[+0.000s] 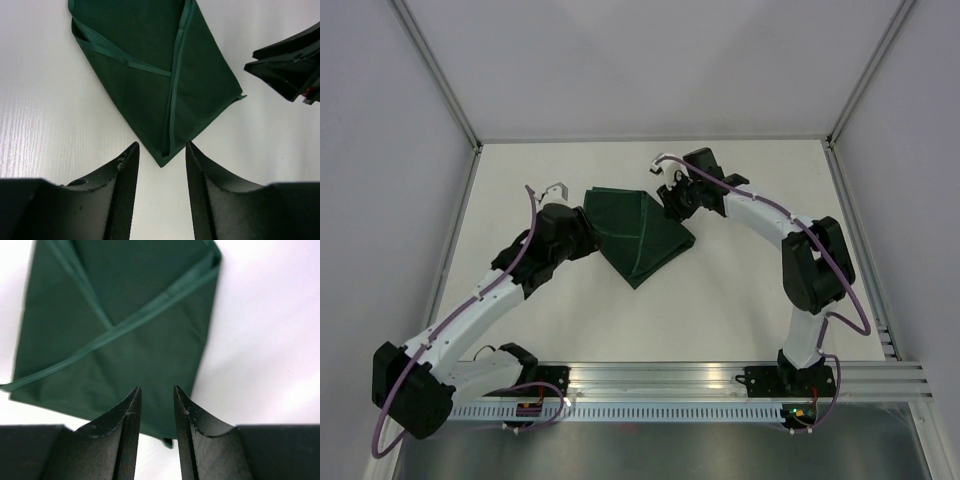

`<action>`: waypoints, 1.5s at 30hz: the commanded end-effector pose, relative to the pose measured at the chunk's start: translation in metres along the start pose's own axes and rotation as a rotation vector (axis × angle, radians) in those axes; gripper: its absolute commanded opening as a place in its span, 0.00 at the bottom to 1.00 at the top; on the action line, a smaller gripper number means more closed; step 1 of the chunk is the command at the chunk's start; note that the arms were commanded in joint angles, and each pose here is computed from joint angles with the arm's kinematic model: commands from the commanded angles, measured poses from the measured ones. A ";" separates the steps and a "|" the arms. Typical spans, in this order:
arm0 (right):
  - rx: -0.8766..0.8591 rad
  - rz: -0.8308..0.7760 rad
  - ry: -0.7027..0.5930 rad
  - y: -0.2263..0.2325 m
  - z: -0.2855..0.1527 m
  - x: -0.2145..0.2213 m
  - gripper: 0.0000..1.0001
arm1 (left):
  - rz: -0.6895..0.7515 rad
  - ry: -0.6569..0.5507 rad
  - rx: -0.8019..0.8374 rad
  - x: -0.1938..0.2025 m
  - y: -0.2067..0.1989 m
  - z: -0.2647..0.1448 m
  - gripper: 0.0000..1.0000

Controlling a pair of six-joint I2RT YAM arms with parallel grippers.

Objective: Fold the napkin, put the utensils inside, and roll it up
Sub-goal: Fold the napkin

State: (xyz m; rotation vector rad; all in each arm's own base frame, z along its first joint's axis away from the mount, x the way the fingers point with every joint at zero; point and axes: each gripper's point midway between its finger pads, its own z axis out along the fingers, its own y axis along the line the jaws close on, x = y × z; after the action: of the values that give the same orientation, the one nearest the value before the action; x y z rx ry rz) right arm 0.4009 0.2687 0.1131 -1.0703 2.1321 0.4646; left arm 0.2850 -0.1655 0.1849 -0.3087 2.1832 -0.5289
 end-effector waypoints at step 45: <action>-0.148 0.347 0.374 0.016 0.001 0.131 0.34 | -0.004 0.303 -0.242 0.038 0.063 0.195 0.42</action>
State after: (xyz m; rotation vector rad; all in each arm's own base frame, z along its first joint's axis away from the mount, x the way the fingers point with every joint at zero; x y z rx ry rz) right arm 0.3605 0.2169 0.0182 -0.9565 2.5688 0.6130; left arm 0.4062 -0.1667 0.0224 -0.4776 2.5094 -0.2936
